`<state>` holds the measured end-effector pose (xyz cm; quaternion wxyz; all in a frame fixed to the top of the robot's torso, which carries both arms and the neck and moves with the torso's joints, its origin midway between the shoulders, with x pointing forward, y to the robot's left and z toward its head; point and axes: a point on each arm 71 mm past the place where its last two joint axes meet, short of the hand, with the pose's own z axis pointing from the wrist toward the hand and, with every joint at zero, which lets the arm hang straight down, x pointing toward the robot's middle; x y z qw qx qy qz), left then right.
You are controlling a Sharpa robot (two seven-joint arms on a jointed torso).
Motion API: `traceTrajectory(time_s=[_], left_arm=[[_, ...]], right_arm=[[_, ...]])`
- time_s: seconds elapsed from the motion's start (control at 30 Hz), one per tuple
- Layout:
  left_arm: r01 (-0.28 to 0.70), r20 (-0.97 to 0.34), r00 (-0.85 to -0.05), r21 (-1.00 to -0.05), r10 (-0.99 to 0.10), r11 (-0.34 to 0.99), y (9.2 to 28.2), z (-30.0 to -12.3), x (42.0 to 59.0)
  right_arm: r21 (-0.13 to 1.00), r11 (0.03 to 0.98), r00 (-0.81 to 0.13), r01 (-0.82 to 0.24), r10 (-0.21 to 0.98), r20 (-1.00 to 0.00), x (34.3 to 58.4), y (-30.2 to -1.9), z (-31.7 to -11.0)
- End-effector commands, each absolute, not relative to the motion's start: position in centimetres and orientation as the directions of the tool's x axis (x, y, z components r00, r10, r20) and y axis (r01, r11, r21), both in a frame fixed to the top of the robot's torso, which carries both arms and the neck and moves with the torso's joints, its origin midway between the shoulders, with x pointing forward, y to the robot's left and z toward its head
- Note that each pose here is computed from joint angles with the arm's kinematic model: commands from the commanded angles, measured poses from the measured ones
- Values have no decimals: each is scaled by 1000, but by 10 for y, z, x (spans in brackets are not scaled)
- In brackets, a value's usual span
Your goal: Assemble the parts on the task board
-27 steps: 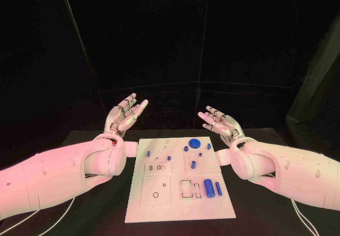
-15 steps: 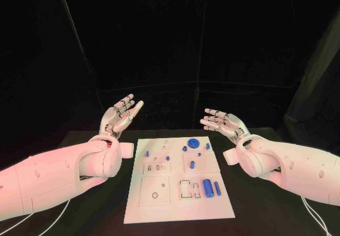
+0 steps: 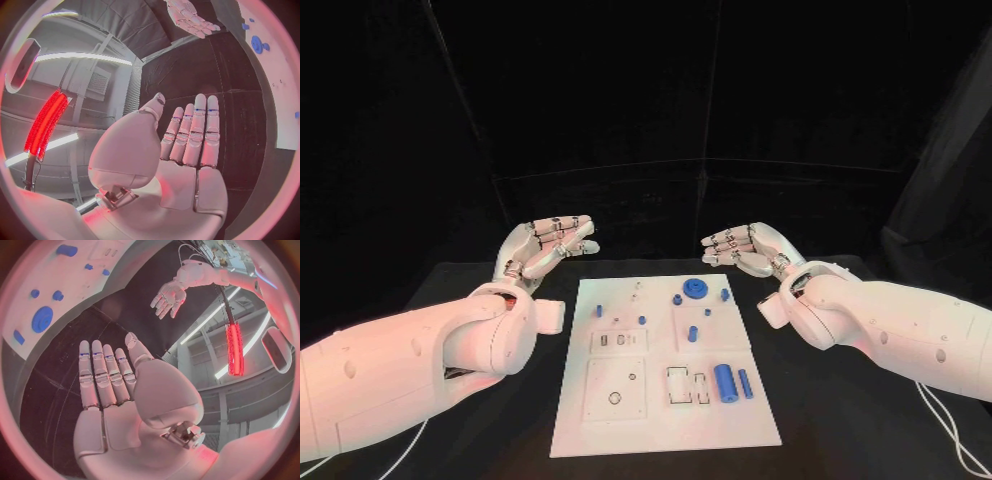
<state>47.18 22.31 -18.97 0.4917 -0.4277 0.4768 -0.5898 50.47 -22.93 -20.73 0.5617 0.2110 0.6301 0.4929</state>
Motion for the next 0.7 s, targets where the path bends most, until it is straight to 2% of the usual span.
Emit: traceTrajectory(time_s=[0.03,0.33,0.53,0.7], left_arm=[[183,38,-251,-979,-967,-86,215,-186,466],[160,63,-322,-980,-945,-120,205,-182,454],[150,75,-347,-980,-935,-134,198,-181,450],[143,80,-357,-980,-930,-139,196,-180,448]], right_arm=[[718,573,-298,-395,659,-690,507,-221,-200],[408,786,-219,-465,344,-913,524,-206,-187],[248,839,-176,-484,184,-967,532,-197,-187],[169,852,-149,-495,108,-983,534,-192,-185]])
